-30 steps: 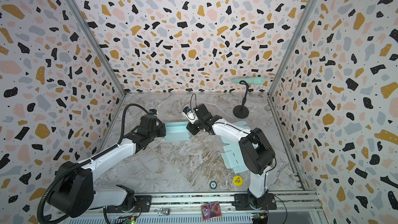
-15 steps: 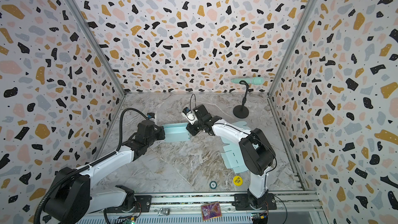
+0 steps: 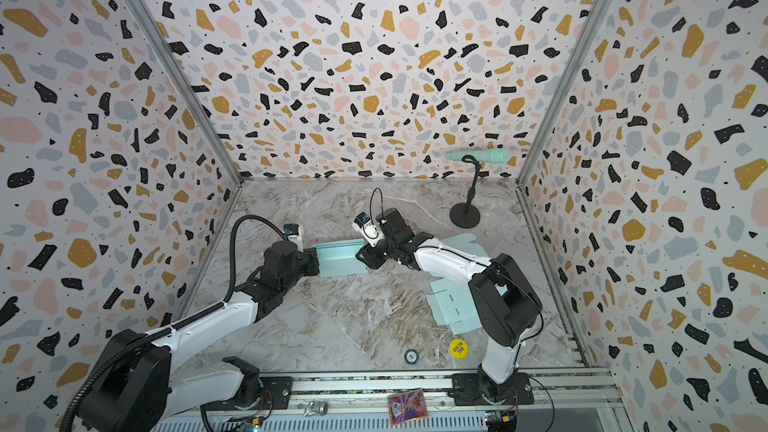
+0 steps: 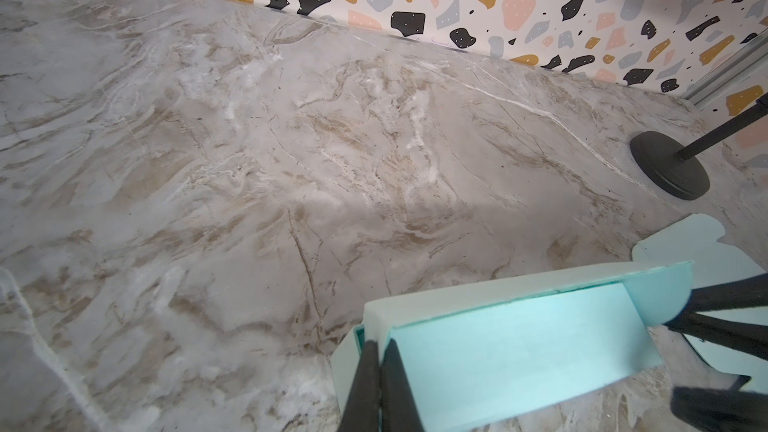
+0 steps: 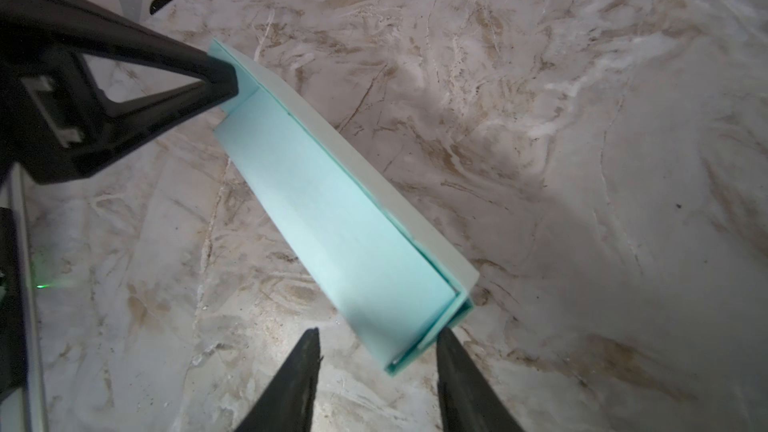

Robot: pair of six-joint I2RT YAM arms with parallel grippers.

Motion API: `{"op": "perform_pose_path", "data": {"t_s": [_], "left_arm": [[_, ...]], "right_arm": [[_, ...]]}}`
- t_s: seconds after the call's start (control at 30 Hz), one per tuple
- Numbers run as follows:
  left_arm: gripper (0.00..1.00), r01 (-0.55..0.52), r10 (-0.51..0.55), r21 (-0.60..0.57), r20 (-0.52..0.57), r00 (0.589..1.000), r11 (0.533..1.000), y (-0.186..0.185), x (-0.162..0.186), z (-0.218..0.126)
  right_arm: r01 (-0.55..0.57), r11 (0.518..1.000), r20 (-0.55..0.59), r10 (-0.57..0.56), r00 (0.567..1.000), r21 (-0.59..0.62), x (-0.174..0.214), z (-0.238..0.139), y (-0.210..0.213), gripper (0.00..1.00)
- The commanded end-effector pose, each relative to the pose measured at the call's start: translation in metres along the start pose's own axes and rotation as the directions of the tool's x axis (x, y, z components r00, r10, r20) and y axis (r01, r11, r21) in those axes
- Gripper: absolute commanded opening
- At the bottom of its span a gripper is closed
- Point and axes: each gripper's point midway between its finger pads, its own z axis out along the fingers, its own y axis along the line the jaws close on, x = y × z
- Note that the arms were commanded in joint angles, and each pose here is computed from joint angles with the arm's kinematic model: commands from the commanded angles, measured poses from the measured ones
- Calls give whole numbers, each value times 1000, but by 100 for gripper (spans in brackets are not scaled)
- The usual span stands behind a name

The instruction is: Fold the paper box

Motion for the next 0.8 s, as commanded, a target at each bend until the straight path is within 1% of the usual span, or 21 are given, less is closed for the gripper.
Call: {"op": "perform_pose_path", "data": {"t_s": [0.0, 0.07, 0.2, 0.3, 0.37, 0.5, 0.53, 0.67, 0.77], "left_arm": [[0, -34, 32, -28, -73, 997, 999, 7, 28, 2], [0, -34, 32, -33, -75, 997, 999, 8, 29, 2], [0, -37, 35, -35, -68, 997, 999, 8, 29, 2], [0, -44, 41, -34, -71, 997, 998, 7, 31, 2], [0, -45, 42, -36, -69, 997, 998, 8, 31, 2], [0, -50, 48, -30, -62, 997, 998, 5, 28, 2], [0, -54, 52, -30, -62, 997, 998, 4, 28, 2], [0, -70, 68, -28, -60, 996, 997, 3, 28, 2], [0, -84, 82, -35, -63, 995, 996, 3, 30, 2]], "right_arm": [[0, 999, 104, 4, 995, -39, -25, -23, 9, 52], [-5, 999, 127, 10, 992, -40, -25, -29, 8, 54], [-54, 998, 184, 59, 981, -32, -30, -52, -2, 59], [-82, 997, 240, 82, 967, -10, -45, -70, -9, 59], [-94, 996, 261, 88, 961, 10, -57, -76, -15, 59], [-85, 996, 260, 81, 962, 7, -81, -64, -21, 60], [-85, 996, 257, 79, 963, 9, -86, -57, -22, 62], [-40, 999, 263, 43, 964, -16, -96, -39, -13, 70], [-51, 999, 248, 48, 968, 6, -95, -29, -17, 70]]}}
